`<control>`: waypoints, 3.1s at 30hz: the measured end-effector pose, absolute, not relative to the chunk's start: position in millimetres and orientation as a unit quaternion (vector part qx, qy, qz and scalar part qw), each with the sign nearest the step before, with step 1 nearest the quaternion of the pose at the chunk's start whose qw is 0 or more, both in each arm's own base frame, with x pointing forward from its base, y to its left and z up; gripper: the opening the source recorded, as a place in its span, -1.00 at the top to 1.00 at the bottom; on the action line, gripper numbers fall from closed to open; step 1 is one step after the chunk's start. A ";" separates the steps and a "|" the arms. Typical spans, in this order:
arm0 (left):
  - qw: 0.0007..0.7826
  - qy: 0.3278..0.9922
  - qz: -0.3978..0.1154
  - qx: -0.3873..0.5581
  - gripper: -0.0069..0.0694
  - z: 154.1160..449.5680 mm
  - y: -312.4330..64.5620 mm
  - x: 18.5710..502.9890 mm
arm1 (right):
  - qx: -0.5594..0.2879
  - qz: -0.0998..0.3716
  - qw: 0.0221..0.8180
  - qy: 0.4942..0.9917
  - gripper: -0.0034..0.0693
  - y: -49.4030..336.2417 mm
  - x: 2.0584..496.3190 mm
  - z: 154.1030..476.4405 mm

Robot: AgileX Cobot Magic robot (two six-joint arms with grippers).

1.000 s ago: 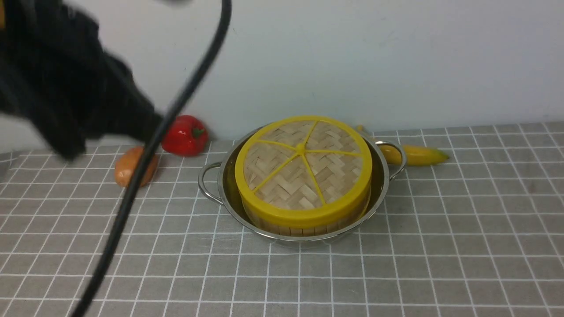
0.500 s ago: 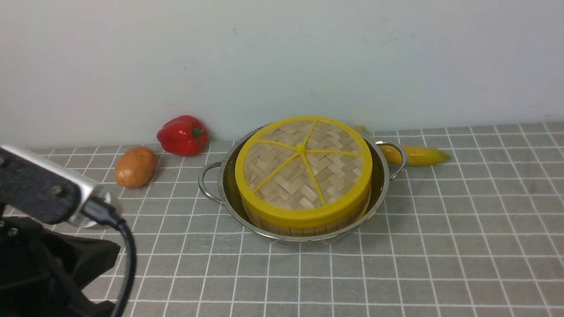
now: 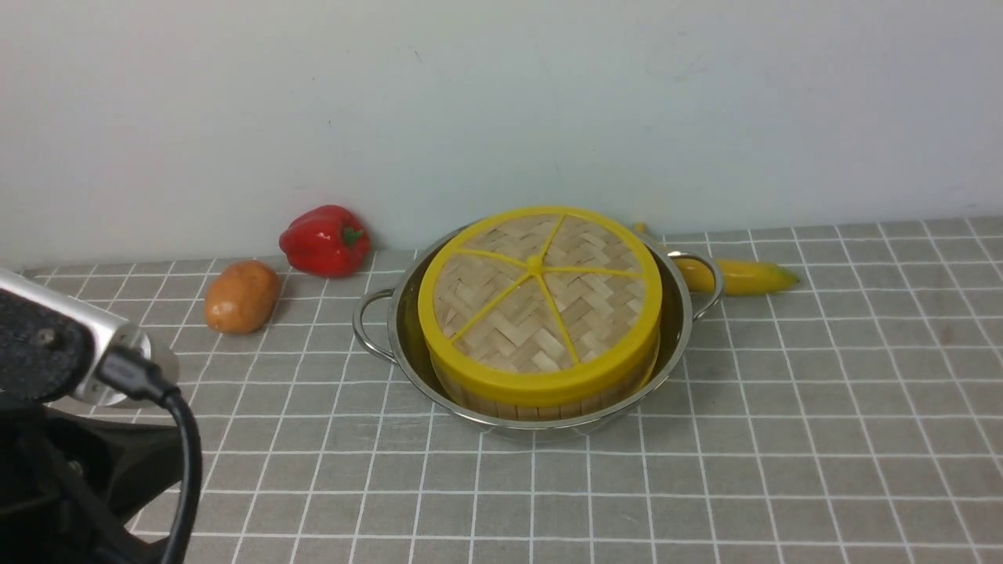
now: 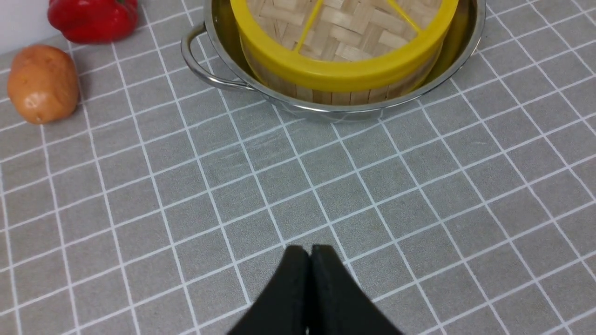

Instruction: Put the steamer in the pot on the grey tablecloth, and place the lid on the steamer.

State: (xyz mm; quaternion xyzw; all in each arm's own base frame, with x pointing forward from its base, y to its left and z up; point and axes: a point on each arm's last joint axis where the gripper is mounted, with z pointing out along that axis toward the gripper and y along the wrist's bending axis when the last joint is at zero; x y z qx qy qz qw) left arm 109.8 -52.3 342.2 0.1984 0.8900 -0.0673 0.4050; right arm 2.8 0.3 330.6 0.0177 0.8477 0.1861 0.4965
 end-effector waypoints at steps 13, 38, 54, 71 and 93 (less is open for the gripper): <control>0.569 0.814 0.115 0.027 0.79 370.1 17.6 40.4 | 0.016 0.221 0.483 0.847 0.63 5.9 0.7 330.8; 0.610 0.787 0.034 -0.090 0.70 182.3 12.7 52.7 | 0.015 0.230 0.479 0.847 0.38 7.3 0.1 330.9; 0.608 0.790 0.015 -0.078 0.64 179.8 8.5 53.3 | 0.015 0.230 0.479 0.847 0.26 7.3 0.1 330.9; 0.607 0.789 -0.024 -0.087 0.57 179.7 3.9 53.6 | 0.015 0.230 0.479 0.847 0.25 7.3 0.1 330.9; 0.609 0.788 -0.024 -0.086 0.46 179.9 3.9 53.6 | 0.074 0.022 0.691 0.719 0.25 -4.5 51.7 222.9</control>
